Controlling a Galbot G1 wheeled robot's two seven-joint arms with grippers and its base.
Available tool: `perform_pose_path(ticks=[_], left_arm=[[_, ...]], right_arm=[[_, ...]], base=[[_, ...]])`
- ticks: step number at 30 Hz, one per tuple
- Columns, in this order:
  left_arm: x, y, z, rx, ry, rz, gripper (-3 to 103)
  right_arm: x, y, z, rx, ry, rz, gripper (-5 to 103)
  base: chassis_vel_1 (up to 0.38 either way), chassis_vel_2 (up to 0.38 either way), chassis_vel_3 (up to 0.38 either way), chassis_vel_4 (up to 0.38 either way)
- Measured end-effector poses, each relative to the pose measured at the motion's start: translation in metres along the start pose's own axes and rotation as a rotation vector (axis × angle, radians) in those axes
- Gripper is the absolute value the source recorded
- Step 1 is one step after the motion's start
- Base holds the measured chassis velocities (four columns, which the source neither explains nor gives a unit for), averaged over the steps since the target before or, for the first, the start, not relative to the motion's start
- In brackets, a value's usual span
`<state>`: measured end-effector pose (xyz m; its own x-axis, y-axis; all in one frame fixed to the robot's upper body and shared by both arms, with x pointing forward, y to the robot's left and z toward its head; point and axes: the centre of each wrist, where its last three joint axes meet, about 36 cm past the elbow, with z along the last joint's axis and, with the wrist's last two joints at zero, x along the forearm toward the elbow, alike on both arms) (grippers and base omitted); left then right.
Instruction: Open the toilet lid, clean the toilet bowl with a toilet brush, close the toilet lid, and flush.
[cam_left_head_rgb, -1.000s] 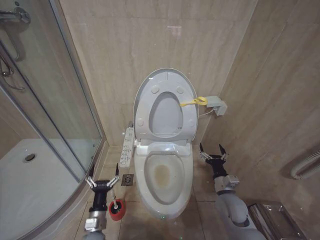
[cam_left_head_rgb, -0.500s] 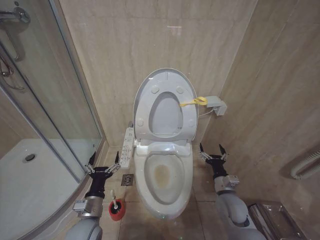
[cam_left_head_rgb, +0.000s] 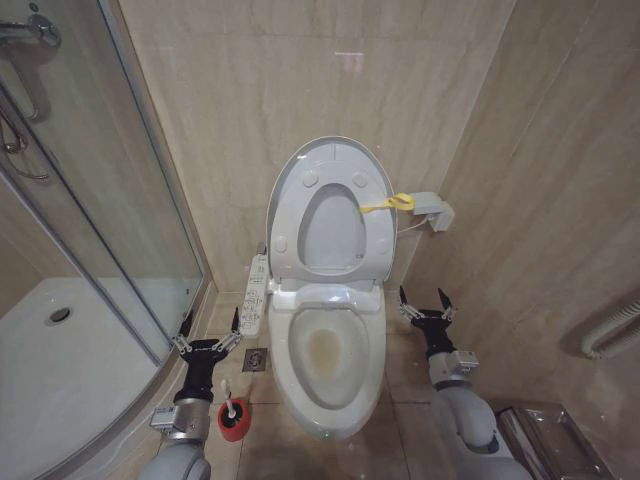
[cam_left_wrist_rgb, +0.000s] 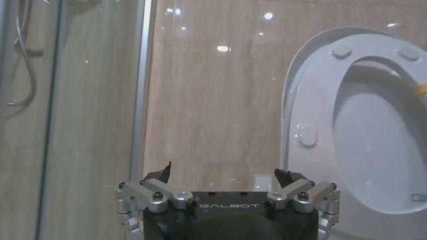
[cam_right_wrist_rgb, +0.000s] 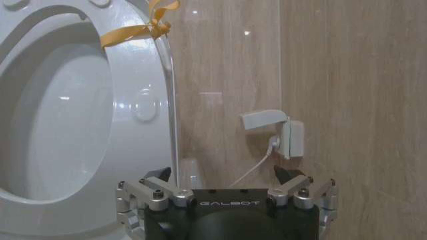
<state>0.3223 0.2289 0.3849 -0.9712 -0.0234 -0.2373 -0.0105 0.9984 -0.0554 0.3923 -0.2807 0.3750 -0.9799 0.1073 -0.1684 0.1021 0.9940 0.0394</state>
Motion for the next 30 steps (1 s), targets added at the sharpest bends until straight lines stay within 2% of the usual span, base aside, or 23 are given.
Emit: perform_pose_path(ticks=[11,30], left_arm=[[-0.004,0.02,0.006,-0.049,-0.029,-0.036,100],[-0.007,0.024,0.01,-0.075,-0.045,-0.011,100]], right_arm=[[0.0,0.0,0.0,0.0,0.0,0.0,100],[0.0,0.0,0.0,0.0,0.0,0.0,100]], base=[[0.0,0.0,0.0,0.0],[0.0,0.0,0.0,0.0]])
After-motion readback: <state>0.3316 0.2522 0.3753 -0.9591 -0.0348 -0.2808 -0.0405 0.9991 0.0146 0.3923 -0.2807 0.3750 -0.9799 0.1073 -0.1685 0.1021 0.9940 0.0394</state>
